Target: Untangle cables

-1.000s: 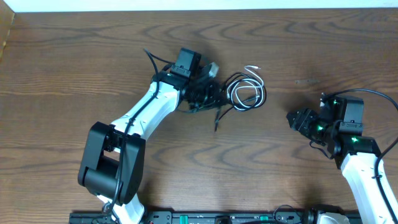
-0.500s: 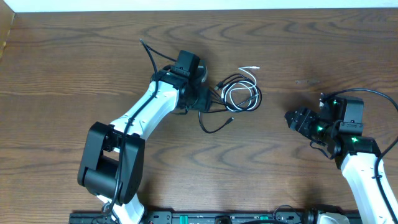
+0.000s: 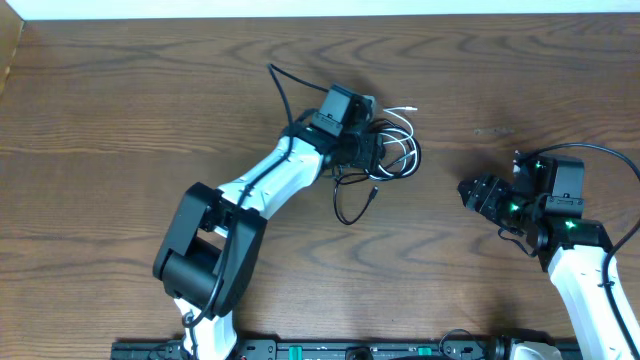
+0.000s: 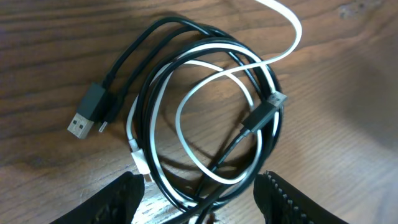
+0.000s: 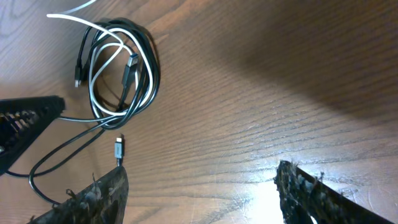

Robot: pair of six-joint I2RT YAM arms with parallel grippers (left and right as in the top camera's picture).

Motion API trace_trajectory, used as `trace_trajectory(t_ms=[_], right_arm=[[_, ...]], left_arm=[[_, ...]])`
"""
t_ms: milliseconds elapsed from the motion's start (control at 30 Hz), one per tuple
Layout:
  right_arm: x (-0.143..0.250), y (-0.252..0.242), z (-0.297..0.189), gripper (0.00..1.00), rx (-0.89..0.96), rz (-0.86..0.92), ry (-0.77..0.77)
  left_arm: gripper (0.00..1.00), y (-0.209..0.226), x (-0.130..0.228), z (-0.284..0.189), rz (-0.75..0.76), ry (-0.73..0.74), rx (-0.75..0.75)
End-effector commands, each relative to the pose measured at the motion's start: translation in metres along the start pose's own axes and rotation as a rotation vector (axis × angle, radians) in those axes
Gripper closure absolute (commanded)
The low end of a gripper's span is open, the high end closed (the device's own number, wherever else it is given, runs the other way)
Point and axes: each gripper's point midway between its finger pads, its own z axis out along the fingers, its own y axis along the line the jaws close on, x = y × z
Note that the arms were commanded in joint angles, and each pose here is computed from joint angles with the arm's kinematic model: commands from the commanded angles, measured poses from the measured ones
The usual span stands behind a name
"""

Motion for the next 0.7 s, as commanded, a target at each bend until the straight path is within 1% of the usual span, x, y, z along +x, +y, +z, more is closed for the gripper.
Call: trace_trajectory(t_ms=[0,100,300,367,433,533,633,667], right_arm=[[-0.005,0.002,-0.003,0.27,-0.005,-0.016,-0.012],[-0.005,0.002,-0.003,0.27,-0.005,-0.016,-0.011],[-0.005,0.002,-0.003,0.27,-0.005,-0.016,-0.011],[-0.005,0.002,-0.003,0.27,-0.005,-0.019,-0.011],[-0.004,0.002,-0.003,0.27,-0.004,-0.019,-0.010],[-0.004,0.002,-0.003,0.27,-0.004,-0.019,-0.010],[-0.004,0.002,-0.003,0.27,-0.004,-0.019,-0.010],[-0.004,0.002,-0.002,0.27,-0.003,-0.017,-0.007]], left_arm=[[0.39,0.004,-0.010,0.003,0.001,-0.047,-0.077],[0.39,0.002,-0.018,-0.004,0.007,-0.072,-0.087],[0.39,-0.027,-0.056,-0.063,0.063,-0.163,-0.058],[0.39,-0.033,-0.059,-0.070,0.076,-0.183,-0.048],[0.39,-0.033,-0.059,-0.069,0.093,-0.181,-0.049],[0.39,-0.027,-0.050,-0.052,0.105,-0.139,-0.056],[0.39,-0.019,-0.034,-0.026,0.097,-0.072,-0.064],[0.41,-0.017,-0.026,-0.014,0.091,-0.040,-0.062]])
